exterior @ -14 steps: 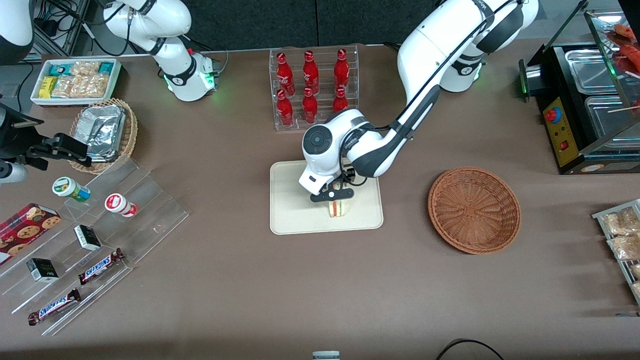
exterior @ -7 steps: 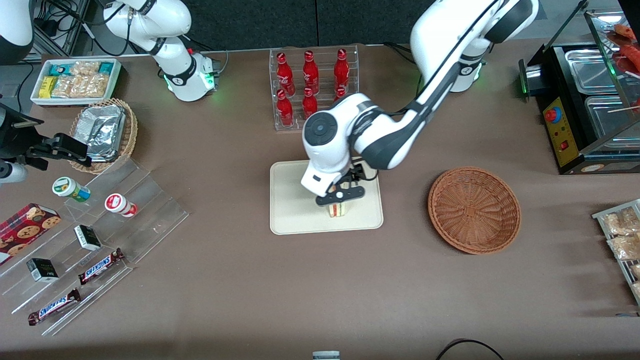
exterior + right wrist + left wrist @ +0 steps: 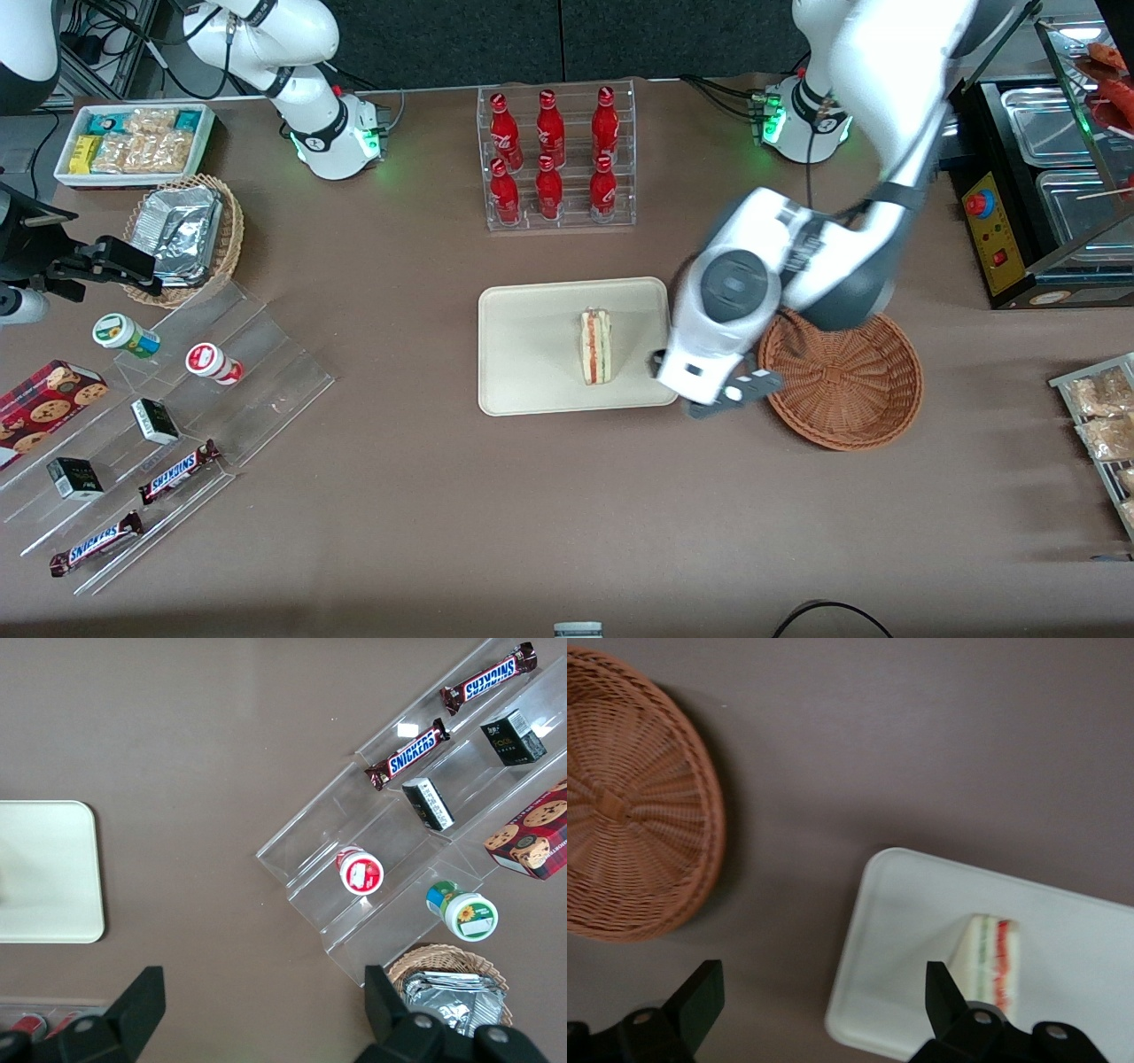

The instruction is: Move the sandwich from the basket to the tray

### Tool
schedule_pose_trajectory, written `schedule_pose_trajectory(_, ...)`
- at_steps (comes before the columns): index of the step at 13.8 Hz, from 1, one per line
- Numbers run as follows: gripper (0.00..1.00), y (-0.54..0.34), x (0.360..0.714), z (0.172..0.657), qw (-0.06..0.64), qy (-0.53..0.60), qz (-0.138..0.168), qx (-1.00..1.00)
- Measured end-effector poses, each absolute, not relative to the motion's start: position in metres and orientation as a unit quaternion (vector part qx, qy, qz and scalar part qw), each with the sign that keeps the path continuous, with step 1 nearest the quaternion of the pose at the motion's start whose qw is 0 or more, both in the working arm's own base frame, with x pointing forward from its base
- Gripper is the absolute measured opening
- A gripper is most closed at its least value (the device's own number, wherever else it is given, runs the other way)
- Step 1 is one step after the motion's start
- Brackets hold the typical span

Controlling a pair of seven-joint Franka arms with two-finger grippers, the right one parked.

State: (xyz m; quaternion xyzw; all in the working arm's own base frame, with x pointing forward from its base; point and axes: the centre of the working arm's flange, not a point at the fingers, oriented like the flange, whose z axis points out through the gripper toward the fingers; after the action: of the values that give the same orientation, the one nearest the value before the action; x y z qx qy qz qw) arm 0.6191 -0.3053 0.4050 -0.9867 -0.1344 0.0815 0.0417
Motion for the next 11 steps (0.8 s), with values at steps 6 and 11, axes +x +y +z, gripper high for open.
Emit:
schedule_pose_trajectory(6, 1.00, -0.162, 0.622, 0.482, 0.013, -0.058, 0.140, -0.988)
schedule_pose_trajectory(11, 1.00, -0.102, 0.569, 0.561, 0.022, -0.046, 0.151, -0.987)
